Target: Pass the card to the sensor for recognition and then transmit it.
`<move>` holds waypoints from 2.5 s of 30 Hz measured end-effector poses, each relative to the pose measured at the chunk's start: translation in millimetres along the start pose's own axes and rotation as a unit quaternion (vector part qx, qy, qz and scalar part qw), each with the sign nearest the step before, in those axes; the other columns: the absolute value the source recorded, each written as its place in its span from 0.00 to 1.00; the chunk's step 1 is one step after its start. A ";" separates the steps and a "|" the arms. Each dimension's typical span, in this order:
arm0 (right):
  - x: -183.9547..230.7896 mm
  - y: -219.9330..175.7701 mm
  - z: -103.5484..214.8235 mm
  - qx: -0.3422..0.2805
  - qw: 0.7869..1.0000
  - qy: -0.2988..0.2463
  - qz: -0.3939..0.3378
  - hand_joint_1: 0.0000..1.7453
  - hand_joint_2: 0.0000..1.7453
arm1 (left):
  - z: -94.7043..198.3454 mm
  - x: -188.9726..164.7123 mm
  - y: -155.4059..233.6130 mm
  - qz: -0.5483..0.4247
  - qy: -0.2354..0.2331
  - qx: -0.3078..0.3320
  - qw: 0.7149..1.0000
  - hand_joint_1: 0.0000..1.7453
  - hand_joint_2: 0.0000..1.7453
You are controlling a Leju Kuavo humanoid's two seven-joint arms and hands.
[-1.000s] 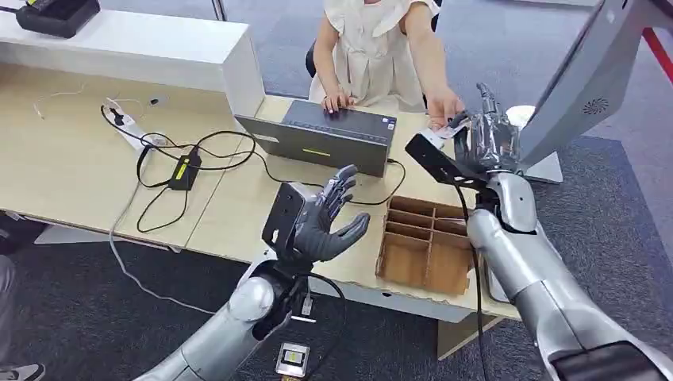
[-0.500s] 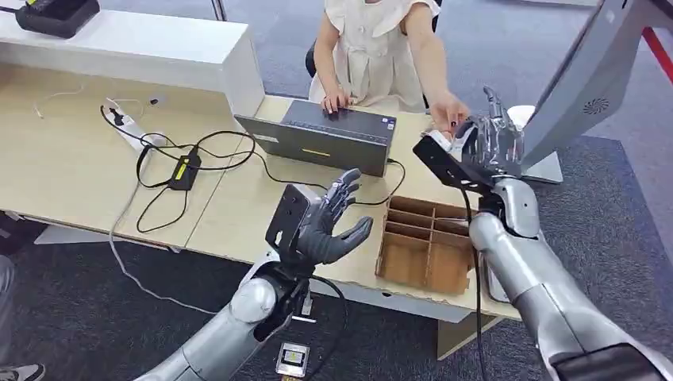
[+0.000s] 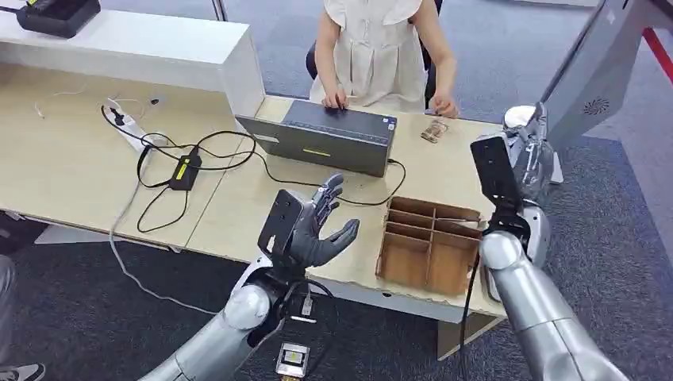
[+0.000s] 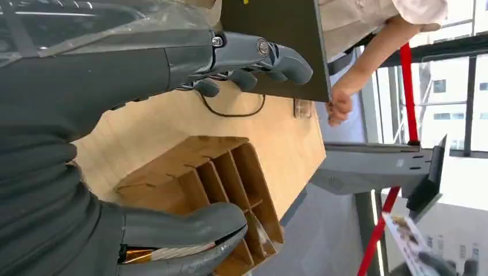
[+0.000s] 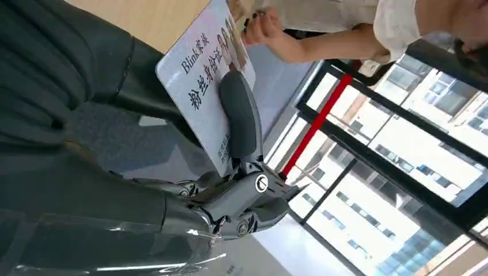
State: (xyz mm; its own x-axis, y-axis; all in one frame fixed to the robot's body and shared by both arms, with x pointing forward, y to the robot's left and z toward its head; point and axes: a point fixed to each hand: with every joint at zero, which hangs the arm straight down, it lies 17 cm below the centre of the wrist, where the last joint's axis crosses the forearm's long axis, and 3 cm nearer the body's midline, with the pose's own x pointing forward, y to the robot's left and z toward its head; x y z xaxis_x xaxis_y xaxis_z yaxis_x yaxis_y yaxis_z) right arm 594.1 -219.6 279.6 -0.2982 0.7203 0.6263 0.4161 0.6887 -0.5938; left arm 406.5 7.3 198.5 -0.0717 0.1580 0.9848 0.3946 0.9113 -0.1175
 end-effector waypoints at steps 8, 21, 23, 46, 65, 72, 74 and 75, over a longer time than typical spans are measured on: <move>-52.0 -51.4 31.9 -0.051 0.997 0.057 -0.010 1.00 1.00 | 7.2 -4.1 6.5 -0.007 0.006 -0.002 1.000 0.00 1.00; -85.3 -65.9 72.8 -0.019 0.994 0.082 0.069 1.00 1.00 | 10.6 -2.2 11.3 -0.006 0.000 -0.002 1.000 0.00 1.00; -93.9 -57.8 78.0 0.012 0.991 0.088 0.099 1.00 1.00 | 10.5 -1.9 10.8 -0.004 0.000 -0.003 1.000 0.00 1.00; -153.0 -12.4 121.7 0.146 0.952 0.163 0.214 1.00 1.00 | 10.5 2.9 7.8 -0.002 -0.007 -0.012 1.000 0.00 1.00; -212.2 -40.9 147.2 0.154 0.932 0.220 0.246 1.00 1.00 | 11.7 0.5 15.2 0.006 -0.001 0.005 1.000 0.00 1.00; -218.9 -39.8 156.2 0.160 0.928 0.225 0.249 1.00 1.00 | 11.8 0.5 15.3 0.008 -0.001 0.005 1.000 0.00 1.00; -220.1 -37.8 158.6 0.164 0.928 0.227 0.247 1.00 1.00 | 11.9 0.3 14.9 0.008 0.000 0.005 1.000 0.00 1.00; -220.1 -35.9 160.0 0.167 0.927 0.227 0.246 1.00 1.00 | 11.8 0.4 14.8 0.008 0.000 0.005 1.000 0.00 1.00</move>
State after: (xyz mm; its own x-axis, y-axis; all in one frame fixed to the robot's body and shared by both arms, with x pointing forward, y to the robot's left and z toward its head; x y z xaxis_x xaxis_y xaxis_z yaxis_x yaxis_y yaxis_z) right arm 507.4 -389.5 82.3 0.2806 0.8973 0.3407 0.0938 0.3277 -0.9401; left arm 401.5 25.3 195.7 -0.0651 0.1735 0.9827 0.3874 0.9119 -0.1354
